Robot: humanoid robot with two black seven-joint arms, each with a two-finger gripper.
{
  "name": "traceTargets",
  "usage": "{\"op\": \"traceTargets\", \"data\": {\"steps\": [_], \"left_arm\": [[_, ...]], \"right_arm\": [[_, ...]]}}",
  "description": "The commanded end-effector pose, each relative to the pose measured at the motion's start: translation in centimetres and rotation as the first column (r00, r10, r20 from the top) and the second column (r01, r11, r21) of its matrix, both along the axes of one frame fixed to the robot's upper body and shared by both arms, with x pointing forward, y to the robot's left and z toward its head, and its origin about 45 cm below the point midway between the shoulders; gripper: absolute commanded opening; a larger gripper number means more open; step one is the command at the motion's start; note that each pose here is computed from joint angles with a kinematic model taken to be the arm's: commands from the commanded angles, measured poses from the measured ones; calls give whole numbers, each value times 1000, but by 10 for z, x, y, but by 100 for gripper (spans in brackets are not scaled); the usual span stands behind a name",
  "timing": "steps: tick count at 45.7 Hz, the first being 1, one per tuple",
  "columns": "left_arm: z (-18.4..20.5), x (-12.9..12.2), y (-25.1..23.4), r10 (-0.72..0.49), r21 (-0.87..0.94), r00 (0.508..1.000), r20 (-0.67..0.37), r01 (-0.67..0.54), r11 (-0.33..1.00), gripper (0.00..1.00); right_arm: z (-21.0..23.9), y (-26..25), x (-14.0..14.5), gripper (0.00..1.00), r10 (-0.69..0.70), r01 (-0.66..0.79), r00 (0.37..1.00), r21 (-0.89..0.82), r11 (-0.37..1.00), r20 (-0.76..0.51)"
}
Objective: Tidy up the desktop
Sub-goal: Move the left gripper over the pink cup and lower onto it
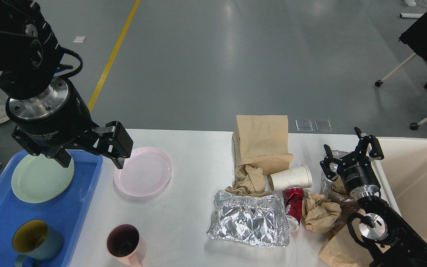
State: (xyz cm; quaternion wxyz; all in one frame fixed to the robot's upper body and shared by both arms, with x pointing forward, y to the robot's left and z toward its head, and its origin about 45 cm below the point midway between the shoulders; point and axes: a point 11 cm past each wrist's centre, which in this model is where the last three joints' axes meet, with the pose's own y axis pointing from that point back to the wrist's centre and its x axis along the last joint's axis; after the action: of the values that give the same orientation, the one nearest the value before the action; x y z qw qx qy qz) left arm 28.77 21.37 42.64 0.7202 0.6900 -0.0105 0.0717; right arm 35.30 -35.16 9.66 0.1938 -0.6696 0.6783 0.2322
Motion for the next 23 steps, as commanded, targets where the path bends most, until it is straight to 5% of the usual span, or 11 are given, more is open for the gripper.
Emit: {"op": "traceTargets", "data": {"steps": [1, 7, 13, 23], "left_arm": [[-8, 1, 6, 16, -13, 1000, -16, -16, 1000, 97], [-30, -1, 13, 47, -64, 995, -83, -52, 997, 97], [-91, -7, 28, 83, -39, 979, -184, -92, 995, 96], [-172, -9, 63, 152, 7, 984, -89, -152, 988, 94]], "right_arm": [[0, 0, 0, 100, 0, 0, 1000, 0, 1000, 1], [0, 0, 0, 100, 0, 0, 1000, 0, 1000, 1], [0, 0, 0, 100, 0, 0, 1000, 0, 1000, 0], [0, 0, 0, 100, 0, 0, 1000, 0, 1000, 0]]}}
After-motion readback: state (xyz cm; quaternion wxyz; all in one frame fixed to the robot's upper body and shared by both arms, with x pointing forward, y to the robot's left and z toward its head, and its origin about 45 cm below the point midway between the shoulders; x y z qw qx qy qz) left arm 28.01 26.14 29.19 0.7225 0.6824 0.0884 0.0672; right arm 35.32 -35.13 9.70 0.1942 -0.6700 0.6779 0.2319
